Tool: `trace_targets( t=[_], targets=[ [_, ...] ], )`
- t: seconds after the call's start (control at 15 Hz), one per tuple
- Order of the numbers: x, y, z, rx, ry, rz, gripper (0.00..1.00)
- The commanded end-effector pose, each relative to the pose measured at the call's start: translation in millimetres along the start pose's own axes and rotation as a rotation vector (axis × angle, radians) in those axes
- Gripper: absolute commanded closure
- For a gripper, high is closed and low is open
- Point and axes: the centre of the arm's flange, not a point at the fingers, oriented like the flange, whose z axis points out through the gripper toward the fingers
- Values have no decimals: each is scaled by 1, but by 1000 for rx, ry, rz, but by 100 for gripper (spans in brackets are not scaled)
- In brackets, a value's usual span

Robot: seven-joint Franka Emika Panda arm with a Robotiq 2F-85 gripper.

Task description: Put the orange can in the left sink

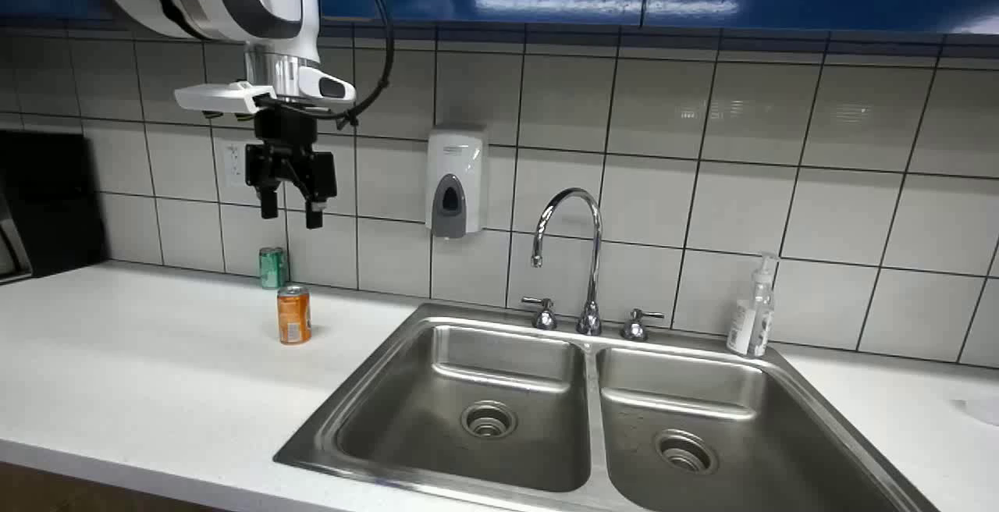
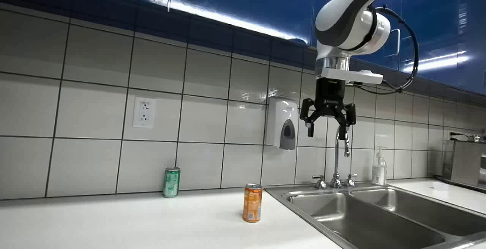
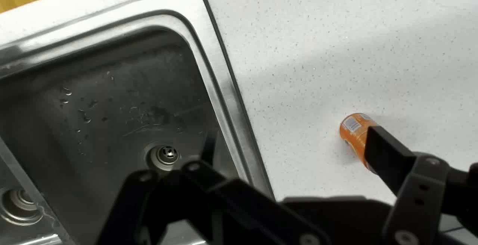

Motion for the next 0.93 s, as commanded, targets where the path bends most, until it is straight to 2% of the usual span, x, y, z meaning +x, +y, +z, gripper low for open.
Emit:
trace_targets(
  t=[0.0,0.87],
  targets=[
    [0,0,0,0,-1,0,0],
    [3,-2,3,1,-9,-4,0]
  ],
)
